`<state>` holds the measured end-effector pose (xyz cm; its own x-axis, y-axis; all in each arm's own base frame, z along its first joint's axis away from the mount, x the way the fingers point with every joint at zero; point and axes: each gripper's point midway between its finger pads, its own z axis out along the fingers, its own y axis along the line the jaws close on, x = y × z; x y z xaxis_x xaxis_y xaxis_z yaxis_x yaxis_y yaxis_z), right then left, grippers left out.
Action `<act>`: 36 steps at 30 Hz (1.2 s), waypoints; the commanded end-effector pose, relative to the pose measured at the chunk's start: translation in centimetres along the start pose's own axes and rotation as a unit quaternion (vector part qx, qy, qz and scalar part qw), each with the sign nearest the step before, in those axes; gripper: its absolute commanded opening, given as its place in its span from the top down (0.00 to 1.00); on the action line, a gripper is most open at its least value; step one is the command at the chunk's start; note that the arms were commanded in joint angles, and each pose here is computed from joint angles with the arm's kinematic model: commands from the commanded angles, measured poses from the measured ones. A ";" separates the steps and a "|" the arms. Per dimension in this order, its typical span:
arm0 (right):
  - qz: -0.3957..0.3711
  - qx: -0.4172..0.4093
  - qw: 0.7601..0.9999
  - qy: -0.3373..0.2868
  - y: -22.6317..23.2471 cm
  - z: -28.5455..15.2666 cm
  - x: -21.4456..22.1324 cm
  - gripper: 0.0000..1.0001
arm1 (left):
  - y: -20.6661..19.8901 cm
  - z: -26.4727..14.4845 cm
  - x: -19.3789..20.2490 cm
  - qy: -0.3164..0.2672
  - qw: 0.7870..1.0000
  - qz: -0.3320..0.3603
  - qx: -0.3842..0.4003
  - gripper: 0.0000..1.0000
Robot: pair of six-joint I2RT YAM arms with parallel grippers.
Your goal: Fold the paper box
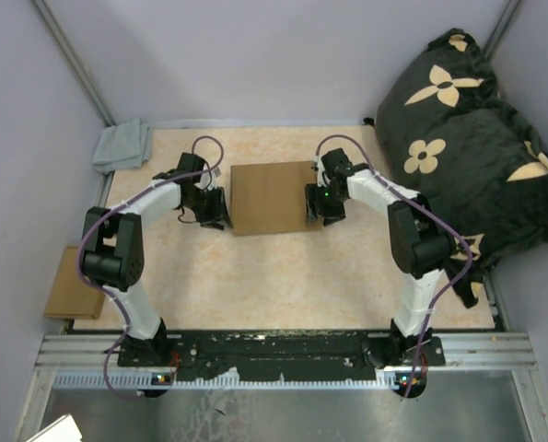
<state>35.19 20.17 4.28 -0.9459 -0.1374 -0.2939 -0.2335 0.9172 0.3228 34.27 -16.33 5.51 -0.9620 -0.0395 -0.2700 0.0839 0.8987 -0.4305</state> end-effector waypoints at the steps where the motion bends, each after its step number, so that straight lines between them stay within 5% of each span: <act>1: -0.031 -0.012 0.996 -0.078 1.4 -3.6 -3.2 0.41 | 0.0 -0.3 -0.9 -0.025 0.999 0.019 -0.007 0.59; 7: -0.071 -0.067 0.991 -0.086 4.4 -8.8 -2.6 0.41 | -3.0 -4.1 -2.1 -0.076 0.994 0.065 0.043 0.61; 11: -0.089 -0.077 0.982 -0.147 6.0 -12.0 -5.5 0.47 | -5.5 -6.6 -2.1 -0.111 0.983 0.114 0.092 0.79; 12: -0.094 -0.075 0.975 -0.185 6.3 -12.4 -7.8 0.52 | -5.9 -6.9 -1.8 -0.116 0.980 0.128 0.100 0.88; 15: -0.075 -0.056 0.962 -0.258 6.1 -11.2 -14.0 1.00 | -6.6 -6.6 -0.9 -0.123 0.971 0.181 0.096 1.00; 24: -0.034 -0.072 0.952 -0.297 6.2 -1.2 -26.5 0.96 | -6.7 -3.1 1.5 -0.110 0.957 0.267 0.022 0.99; 30: -0.051 -0.088 0.952 -0.290 6.7 1.8 -26.5 0.91 | -5.5 -0.6 1.9 -0.108 0.959 0.261 -0.014 0.94; 36: -0.099 -0.133 0.966 -0.199 7.9 4.8 -22.6 0.89 | -4.2 2.7 0.8 -0.103 0.961 0.243 -0.082 0.93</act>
<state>56.88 29.72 6.55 -0.7612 -0.0126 -0.6484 -0.3618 0.8380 0.4085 31.61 -21.06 5.71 -0.7532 0.3475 -0.5585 0.5076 0.8470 -0.1577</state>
